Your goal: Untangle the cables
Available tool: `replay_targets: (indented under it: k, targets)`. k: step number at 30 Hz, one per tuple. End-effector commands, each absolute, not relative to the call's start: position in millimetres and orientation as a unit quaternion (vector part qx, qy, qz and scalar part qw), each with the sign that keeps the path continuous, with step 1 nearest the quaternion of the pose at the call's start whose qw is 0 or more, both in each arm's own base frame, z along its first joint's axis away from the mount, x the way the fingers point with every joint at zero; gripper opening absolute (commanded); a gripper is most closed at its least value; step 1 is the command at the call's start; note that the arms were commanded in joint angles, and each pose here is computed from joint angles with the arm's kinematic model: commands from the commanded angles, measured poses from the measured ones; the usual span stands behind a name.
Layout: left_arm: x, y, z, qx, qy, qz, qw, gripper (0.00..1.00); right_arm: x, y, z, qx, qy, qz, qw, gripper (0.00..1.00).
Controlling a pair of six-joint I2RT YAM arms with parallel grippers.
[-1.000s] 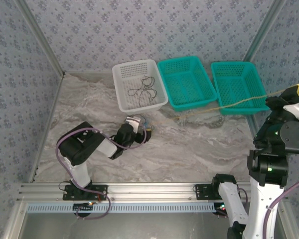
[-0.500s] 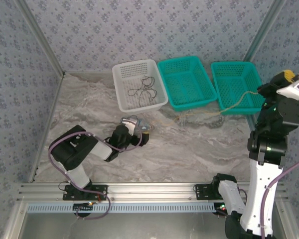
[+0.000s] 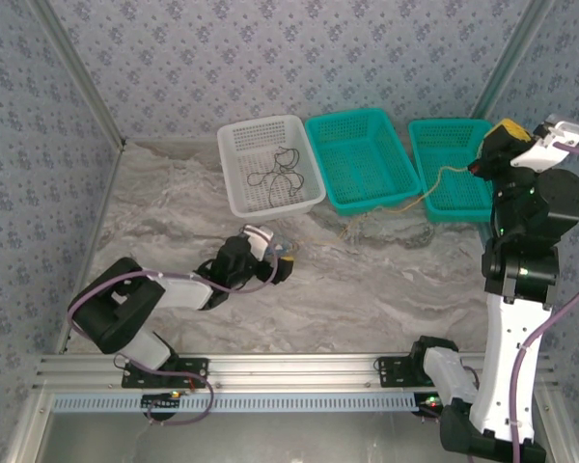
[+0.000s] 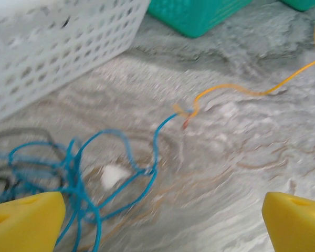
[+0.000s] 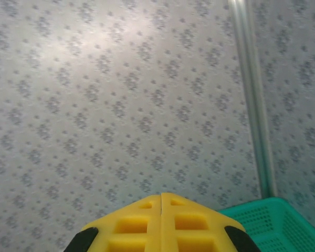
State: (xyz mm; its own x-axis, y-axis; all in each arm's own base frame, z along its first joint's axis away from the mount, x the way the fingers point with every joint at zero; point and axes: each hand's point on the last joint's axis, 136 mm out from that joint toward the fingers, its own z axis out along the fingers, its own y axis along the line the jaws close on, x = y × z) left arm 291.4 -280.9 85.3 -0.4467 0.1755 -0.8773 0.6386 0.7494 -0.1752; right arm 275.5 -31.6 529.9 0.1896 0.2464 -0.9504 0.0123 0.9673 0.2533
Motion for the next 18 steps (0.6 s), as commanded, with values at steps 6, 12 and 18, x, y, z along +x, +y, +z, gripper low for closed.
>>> replay_targets:
  k: [6,12,18]
  targets:
    - [321.3,-310.2,70.0,0.273,0.814,-0.236,0.456,0.9,283.5,-17.3,524.4,0.1,0.634,0.132,0.755,0.0]
    - [319.8,-249.0,16.9,0.146,0.87,-0.219,0.417,0.88,259.7,-76.5,539.0,0.171,0.621,-0.056,0.763,0.0]
    - [293.1,-174.0,-18.9,0.106,0.913,-0.128,0.374,0.89,251.3,-109.3,559.3,0.211,0.599,-0.129,0.762,0.0]
